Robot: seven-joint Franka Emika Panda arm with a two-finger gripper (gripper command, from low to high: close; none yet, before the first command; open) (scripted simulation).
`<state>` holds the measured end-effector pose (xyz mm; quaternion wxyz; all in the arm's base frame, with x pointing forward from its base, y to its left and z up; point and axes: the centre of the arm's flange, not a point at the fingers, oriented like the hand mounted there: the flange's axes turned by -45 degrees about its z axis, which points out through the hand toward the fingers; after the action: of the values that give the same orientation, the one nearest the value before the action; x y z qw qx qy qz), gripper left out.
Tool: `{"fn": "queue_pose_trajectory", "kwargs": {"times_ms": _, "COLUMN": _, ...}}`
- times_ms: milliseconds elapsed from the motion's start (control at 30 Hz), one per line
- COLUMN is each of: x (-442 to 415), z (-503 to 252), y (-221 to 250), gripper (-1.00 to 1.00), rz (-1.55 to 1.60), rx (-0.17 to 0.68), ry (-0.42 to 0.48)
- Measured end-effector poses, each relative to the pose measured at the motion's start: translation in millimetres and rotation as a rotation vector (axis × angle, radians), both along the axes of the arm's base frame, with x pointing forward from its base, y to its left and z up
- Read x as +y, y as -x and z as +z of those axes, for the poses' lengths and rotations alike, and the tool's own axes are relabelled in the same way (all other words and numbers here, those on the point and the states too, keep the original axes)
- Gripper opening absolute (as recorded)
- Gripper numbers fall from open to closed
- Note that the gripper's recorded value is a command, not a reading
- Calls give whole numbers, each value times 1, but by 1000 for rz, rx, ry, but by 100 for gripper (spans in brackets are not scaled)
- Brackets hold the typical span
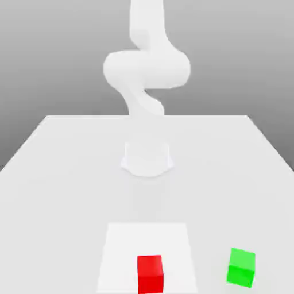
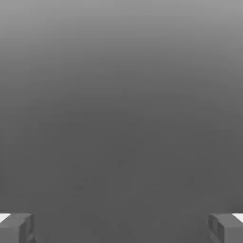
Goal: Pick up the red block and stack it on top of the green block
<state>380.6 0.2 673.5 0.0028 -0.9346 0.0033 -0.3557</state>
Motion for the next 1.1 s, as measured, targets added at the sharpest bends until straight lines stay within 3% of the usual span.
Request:
{"fn": "queue_pose_trajectory", "kwargs": {"times_ms": 200, "x": 1, "z": -103, "y": -67, "gripper": 0, "rz": 16, "rx": 178, "ry": 6}}
{"fn": "queue_pose_trajectory", "kwargs": {"times_ms": 433, "x": 3, "z": -233, "y": -110, "gripper": 0, "rz": 35, "rx": 379, "ry": 13}}
{"fn": "queue_pose_trajectory", "kwargs": {"times_ms": 800, "x": 6, "z": -444, "y": -102, "gripper": 0, "rz": 64, "rx": 696, "ry": 27}}
{"fn": "queue_pose_trajectory", "kwargs": {"times_ms": 967, "x": 6, "z": -514, "y": -98, "gripper": 0, "rz": 67, "rx": 726, "ry": 29}}
{"fn": "queue_pose_trajectory", "kwargs": {"times_ms": 1000, "x": 6, "z": -524, "y": -97, "gripper": -100, "rz": 67, "rx": 726, "ry": 29}}
{"fn": "queue_pose_trajectory", "kwargs": {"times_ms": 1100, "x": 6, "z": -524, "y": -97, "gripper": -100, "rz": 67, "rx": 727, "ry": 29}}
